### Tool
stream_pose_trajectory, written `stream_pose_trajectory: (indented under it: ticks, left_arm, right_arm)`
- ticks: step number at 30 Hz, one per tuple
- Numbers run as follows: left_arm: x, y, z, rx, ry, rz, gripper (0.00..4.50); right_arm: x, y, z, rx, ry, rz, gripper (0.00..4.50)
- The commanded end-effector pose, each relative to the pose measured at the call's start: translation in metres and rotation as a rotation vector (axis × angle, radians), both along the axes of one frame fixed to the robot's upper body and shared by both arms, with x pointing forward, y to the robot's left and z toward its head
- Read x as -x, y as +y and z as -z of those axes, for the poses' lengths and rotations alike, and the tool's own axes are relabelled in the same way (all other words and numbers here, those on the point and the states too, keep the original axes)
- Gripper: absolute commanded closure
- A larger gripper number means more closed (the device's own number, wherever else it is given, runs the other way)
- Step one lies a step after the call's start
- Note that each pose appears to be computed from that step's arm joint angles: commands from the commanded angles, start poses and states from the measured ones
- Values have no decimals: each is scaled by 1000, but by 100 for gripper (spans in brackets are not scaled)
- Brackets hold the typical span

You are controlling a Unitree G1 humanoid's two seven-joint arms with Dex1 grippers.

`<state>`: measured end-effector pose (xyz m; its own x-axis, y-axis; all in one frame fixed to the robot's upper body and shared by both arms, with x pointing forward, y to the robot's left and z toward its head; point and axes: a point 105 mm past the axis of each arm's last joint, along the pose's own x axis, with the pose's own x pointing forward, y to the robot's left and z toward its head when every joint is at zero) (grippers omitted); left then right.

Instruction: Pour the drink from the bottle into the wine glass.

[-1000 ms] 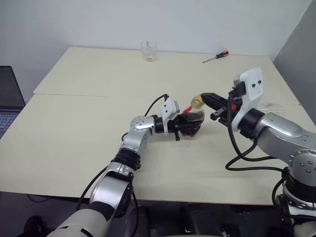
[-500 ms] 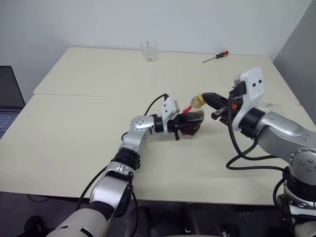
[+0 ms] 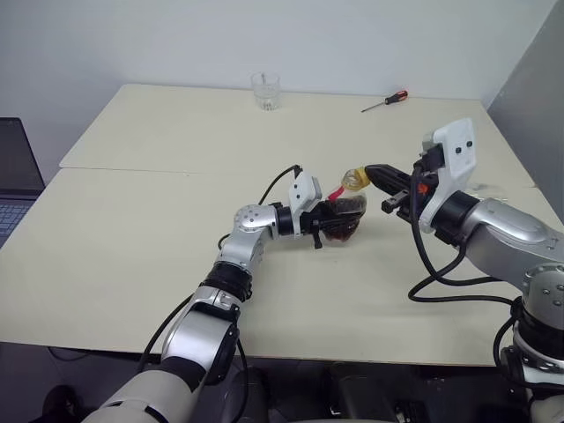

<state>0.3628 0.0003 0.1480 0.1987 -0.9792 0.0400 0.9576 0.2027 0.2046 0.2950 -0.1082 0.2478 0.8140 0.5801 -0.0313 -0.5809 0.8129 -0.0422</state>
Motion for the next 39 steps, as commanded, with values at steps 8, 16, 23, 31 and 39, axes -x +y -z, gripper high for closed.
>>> stream_pose_trajectory:
  ticks: [8,16,23,31,39]
  left_arm:
    - [-4,-3,-24,31,-87,-5,374]
    - [-9,3,-25,26,-90,-31,374]
    - [-12,7,-25,22,-93,-44,374]
    - [-16,19,-28,24,-97,-83,374]
    - [-43,70,-41,58,-61,-289,374]
  right_arm:
    - [-24,-49,-3,54,-49,293,450]
    - [-40,-97,-1,75,-33,546,450]
    - [-38,-82,4,83,-24,480,450]
    - [-38,-87,13,104,10,493,450]
    - [-31,-122,31,165,81,607,450]
